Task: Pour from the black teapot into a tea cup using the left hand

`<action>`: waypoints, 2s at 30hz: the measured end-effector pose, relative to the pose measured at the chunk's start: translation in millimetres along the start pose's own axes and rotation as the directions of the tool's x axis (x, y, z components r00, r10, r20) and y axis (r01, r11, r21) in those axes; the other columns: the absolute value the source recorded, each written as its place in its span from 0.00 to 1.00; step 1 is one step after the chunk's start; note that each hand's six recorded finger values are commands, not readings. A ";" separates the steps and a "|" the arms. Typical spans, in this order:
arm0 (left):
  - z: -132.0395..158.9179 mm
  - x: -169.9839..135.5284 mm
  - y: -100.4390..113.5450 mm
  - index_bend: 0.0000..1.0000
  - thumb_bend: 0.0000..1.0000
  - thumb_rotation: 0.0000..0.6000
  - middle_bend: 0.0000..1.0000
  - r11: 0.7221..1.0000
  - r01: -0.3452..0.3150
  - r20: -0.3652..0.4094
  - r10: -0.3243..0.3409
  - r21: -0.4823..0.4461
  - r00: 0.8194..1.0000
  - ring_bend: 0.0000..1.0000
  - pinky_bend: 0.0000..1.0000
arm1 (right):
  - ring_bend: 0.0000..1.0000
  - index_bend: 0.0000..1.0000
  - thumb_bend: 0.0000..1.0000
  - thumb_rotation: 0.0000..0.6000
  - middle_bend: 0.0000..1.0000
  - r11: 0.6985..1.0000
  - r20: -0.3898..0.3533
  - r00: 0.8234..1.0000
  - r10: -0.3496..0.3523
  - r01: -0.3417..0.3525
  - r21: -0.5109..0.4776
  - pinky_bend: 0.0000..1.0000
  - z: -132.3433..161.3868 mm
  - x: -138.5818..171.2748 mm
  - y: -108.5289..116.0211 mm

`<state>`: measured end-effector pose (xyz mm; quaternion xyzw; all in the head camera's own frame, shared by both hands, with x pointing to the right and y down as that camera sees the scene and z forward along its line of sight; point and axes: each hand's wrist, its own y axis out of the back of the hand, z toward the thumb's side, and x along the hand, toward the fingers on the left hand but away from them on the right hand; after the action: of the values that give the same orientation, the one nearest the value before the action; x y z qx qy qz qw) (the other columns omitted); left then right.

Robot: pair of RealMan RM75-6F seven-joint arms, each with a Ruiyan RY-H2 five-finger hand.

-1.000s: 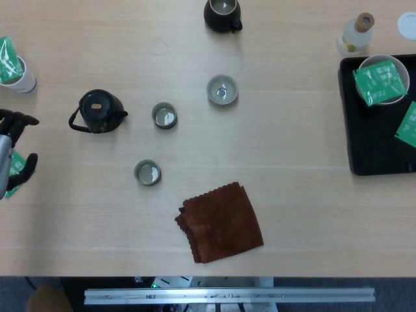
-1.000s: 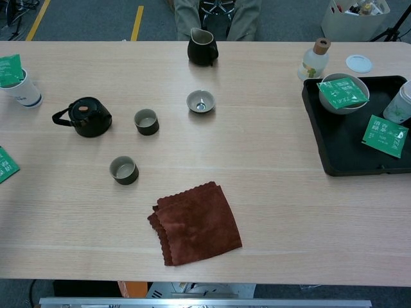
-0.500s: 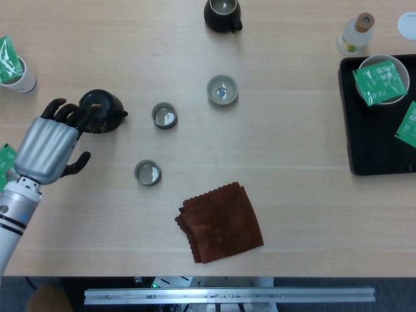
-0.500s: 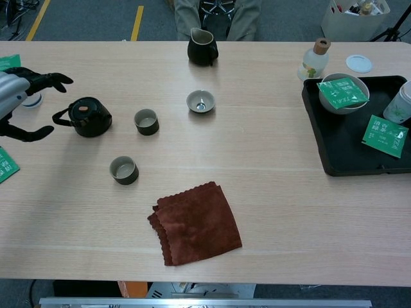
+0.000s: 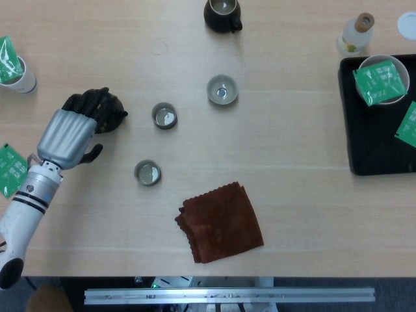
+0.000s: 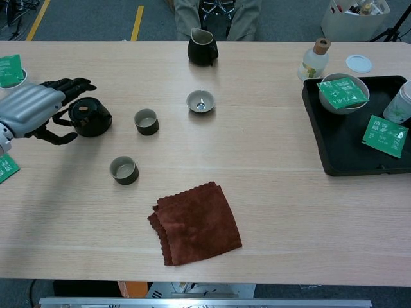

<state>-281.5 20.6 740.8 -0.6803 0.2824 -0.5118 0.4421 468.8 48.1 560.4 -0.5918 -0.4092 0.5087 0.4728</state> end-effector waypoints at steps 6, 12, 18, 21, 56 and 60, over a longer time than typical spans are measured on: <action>-9.0 10.1 -13.6 0.00 0.30 1.00 0.00 1.000 0.016 -0.022 -0.016 0.019 1.000 0.05 0.14 | 0.21 0.32 0.07 1.00 0.38 1.000 0.009 1.000 -0.001 0.001 0.000 0.23 -3.0 1.8 0.2; -18.4 17.0 -24.4 0.00 0.30 1.00 0.00 0.999 0.036 -0.046 -0.035 0.034 0.998 0.05 0.14 | 0.21 0.32 0.07 1.00 0.38 1.000 0.015 1.000 0.001 -0.001 0.001 0.23 -4.2 3.1 -0.1; -31.8 26.4 -25.5 0.00 0.30 1.00 0.00 0.999 0.019 -0.088 -0.015 0.039 0.996 0.05 0.14 | 0.21 0.32 0.07 1.00 0.38 1.000 0.019 1.000 0.002 -0.002 -0.002 0.23 -4.7 5.0 -0.3; -38.9 32.3 -17.4 0.00 0.30 1.00 0.00 1.000 -0.010 -0.113 0.013 0.027 0.993 0.05 0.14 | 0.21 0.32 0.07 1.00 0.38 1.000 0.025 1.000 0.002 -0.002 -0.004 0.23 -6.0 6.3 -0.3; -41.4 73.8 52.7 0.42 0.28 0.26 0.41 0.996 -0.090 -0.140 0.091 0.012 0.986 0.26 0.14 | 0.21 0.32 0.07 1.00 0.38 1.000 0.046 0.999 0.003 -0.002 -0.028 0.23 -15.1 13.5 -4.2; -37.9 75.5 51.1 0.45 0.25 0.01 0.45 0.997 -0.074 -0.134 0.069 -0.033 0.989 0.28 0.14 | 0.21 0.32 0.07 1.00 0.38 1.000 0.043 0.999 0.004 -0.003 -0.028 0.23 -14.5 13.6 -4.5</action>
<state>-290.0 -77.4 732.2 -0.6424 0.3449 -0.5342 0.4278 485.1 60.2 562.4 -0.5881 -0.4254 0.5161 0.4547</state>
